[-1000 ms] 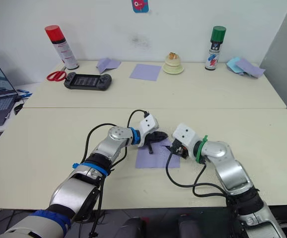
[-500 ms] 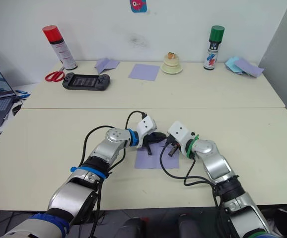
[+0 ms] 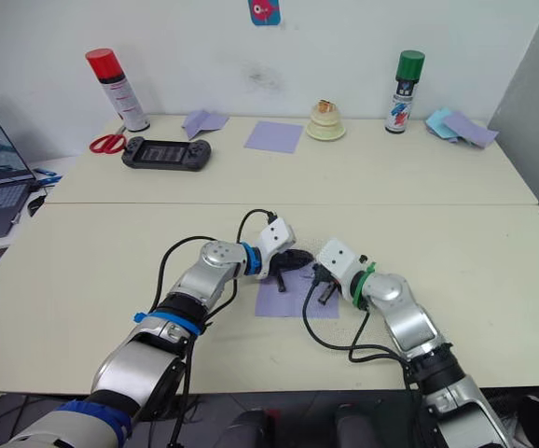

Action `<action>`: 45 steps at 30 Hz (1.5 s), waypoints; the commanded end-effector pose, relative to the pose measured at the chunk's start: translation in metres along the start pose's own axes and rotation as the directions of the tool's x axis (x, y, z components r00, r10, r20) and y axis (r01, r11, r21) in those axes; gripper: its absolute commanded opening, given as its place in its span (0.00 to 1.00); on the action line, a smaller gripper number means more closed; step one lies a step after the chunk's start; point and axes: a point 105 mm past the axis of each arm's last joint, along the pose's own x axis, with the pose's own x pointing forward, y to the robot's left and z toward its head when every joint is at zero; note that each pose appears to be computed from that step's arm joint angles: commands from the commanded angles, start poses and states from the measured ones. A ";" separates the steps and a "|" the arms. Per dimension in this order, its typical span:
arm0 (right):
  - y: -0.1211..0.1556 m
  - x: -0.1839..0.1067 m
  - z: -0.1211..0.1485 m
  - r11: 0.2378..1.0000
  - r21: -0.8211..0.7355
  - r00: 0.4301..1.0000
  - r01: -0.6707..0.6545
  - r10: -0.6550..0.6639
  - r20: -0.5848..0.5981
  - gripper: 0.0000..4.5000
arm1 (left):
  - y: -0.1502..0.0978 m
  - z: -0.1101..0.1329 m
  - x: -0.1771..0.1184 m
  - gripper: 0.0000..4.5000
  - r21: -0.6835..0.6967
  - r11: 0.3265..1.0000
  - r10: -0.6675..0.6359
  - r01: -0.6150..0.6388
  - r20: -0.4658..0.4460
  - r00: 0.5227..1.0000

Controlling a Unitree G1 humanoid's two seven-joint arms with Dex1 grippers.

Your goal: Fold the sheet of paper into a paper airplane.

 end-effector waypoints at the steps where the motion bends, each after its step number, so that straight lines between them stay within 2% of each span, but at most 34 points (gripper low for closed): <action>1: -0.001 -0.012 -0.024 0.998 0.054 0.996 0.014 -0.010 -0.084 0.00 | -0.011 -0.028 0.003 0.00 -0.047 0.998 -0.037 0.033 -0.097 0.995; 7: -0.012 -0.035 -0.038 0.994 0.088 0.991 0.060 -0.048 -0.127 0.00 | -0.012 -0.027 0.005 0.00 -0.047 0.998 -0.042 0.038 -0.096 0.995; 8: -0.012 -0.037 -0.034 0.995 0.088 0.993 0.055 -0.046 -0.105 0.00 | -0.013 -0.027 0.006 0.00 -0.047 0.998 -0.043 0.039 -0.094 0.995; 10: -0.013 -0.041 0.002 0.996 0.079 0.996 0.045 -0.051 0.070 0.00 | -0.014 -0.025 0.007 0.00 -0.047 0.998 -0.047 0.043 -0.087 0.995; 12: -0.012 -0.046 0.024 0.998 0.051 0.983 0.030 -0.039 0.180 0.00 | -0.014 -0.024 0.008 0.00 -0.047 0.998 -0.047 0.043 -0.084 0.995; 16: -0.006 -0.043 0.031 0.999 0.054 0.977 0.004 -0.015 0.215 0.00 | -0.013 -0.023 0.007 0.00 -0.044 0.998 -0.044 0.041 -0.078 0.996; 20: 0.004 -0.026 0.028 0.998 0.038 0.983 -0.045 0.038 0.178 0.00 | -0.012 -0.021 0.006 0.00 -0.037 0.998 -0.046 0.043 -0.075 0.996; 27: 0.006 0.005 0.022 0.997 0.053 0.989 -0.060 0.052 0.135 0.00 | -0.012 -0.020 0.005 0.00 -0.030 0.999 -0.047 0.045 -0.072 0.996; 35: 0.016 0.012 -0.002 0.992 0.072 0.994 -0.108 0.108 0.000 0.00 | -0.012 -0.020 0.005 0.00 -0.030 0.999 -0.040 0.038 -0.073 0.997; 45: 0.015 0.012 -0.011 0.993 0.082 0.995 -0.087 0.092 -0.049 0.00 | 0.026 -0.021 -0.007 0.00 -0.073 0.983 0.165 -0.171 -0.083 0.983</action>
